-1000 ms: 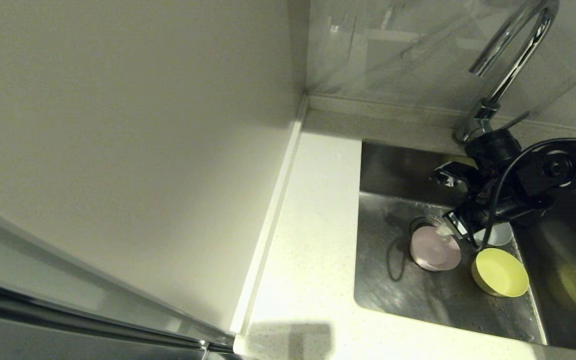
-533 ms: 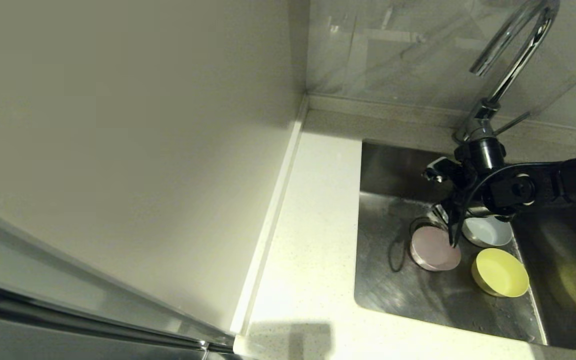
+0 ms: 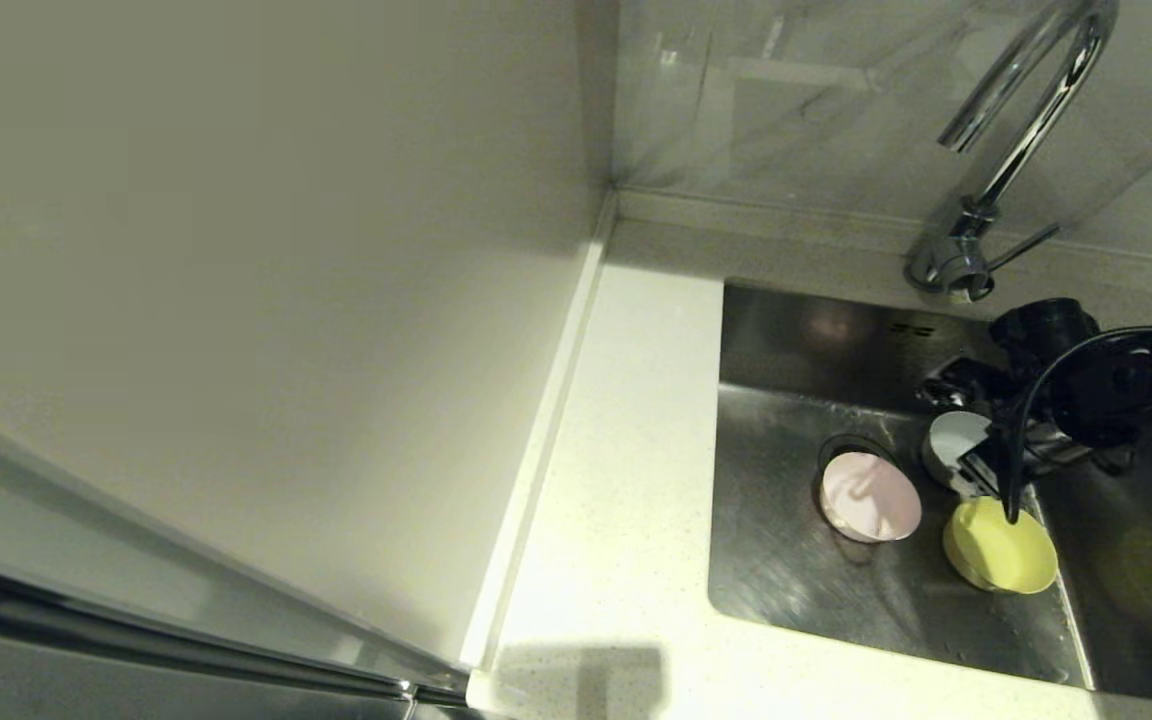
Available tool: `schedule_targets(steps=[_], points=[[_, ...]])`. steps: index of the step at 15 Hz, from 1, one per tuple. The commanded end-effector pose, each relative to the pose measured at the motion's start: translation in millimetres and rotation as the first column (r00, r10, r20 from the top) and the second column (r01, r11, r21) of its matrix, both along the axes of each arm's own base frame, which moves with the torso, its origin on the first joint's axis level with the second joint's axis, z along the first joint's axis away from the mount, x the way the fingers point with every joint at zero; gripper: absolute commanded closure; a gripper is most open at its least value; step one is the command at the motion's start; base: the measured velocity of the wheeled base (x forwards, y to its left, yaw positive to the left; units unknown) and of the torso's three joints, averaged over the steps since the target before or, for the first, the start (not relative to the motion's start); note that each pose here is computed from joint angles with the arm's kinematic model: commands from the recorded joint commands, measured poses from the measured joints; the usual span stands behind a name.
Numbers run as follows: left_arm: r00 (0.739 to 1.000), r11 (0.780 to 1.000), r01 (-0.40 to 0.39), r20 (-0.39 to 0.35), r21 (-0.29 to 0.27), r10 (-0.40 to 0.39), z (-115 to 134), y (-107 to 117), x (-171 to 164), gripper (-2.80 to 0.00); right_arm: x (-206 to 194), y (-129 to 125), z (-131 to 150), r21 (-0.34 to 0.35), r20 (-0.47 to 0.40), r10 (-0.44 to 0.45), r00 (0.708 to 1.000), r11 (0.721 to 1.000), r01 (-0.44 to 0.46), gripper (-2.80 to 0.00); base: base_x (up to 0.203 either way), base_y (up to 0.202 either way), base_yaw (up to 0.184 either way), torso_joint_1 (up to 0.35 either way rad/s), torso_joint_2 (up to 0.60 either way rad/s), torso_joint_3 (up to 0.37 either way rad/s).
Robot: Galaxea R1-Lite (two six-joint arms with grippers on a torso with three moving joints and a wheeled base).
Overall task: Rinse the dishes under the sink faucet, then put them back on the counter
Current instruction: Put a bowl back to the table from the sink
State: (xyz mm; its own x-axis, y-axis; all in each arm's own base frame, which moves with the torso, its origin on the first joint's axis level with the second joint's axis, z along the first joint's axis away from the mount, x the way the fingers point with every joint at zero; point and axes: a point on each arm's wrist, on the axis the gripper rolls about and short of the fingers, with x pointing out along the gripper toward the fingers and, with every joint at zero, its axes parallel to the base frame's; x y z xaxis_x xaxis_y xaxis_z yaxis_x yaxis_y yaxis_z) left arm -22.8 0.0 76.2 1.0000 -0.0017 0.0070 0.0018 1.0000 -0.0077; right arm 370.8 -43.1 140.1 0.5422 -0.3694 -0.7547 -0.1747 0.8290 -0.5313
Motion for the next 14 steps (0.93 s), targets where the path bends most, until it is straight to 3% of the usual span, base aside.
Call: schedule_targets(steps=[1,5,10,14], points=[[1.000,1.000,0.000,-0.001,0.000,0.000,-0.5,0.0,0.2,0.00,-14.7,-4.1,-3.3,0.047,-0.191,-0.058,0.980,0.997,0.068,-2.80,0.000,0.000,0.000,0.000,0.00,0.000],[1.000,1.000,0.000,-0.002,0.000,0.000,-0.7,0.0,0.2,0.00,3.0,9.6,-24.4,0.187,-0.288,-0.163,0.944,0.957,0.222,-2.80,0.000,0.000,0.000,0.000,0.00,0.000],[1.000,1.000,0.000,-0.002,0.000,0.000,-0.8,0.0,0.2,0.00,28.0,23.0,-36.1,0.323,-0.256,-0.255,0.932,0.887,0.331,-2.80,0.000,0.000,0.000,0.000,0.00,0.000],[1.000,1.000,0.000,-0.002,0.000,0.000,-0.8,0.0,0.2,0.00,35.3,25.7,-41.8,0.336,-0.228,-0.270,0.935,0.880,0.336,-2.80,0.000,0.000,0.000,0.000,0.00,0.000]])
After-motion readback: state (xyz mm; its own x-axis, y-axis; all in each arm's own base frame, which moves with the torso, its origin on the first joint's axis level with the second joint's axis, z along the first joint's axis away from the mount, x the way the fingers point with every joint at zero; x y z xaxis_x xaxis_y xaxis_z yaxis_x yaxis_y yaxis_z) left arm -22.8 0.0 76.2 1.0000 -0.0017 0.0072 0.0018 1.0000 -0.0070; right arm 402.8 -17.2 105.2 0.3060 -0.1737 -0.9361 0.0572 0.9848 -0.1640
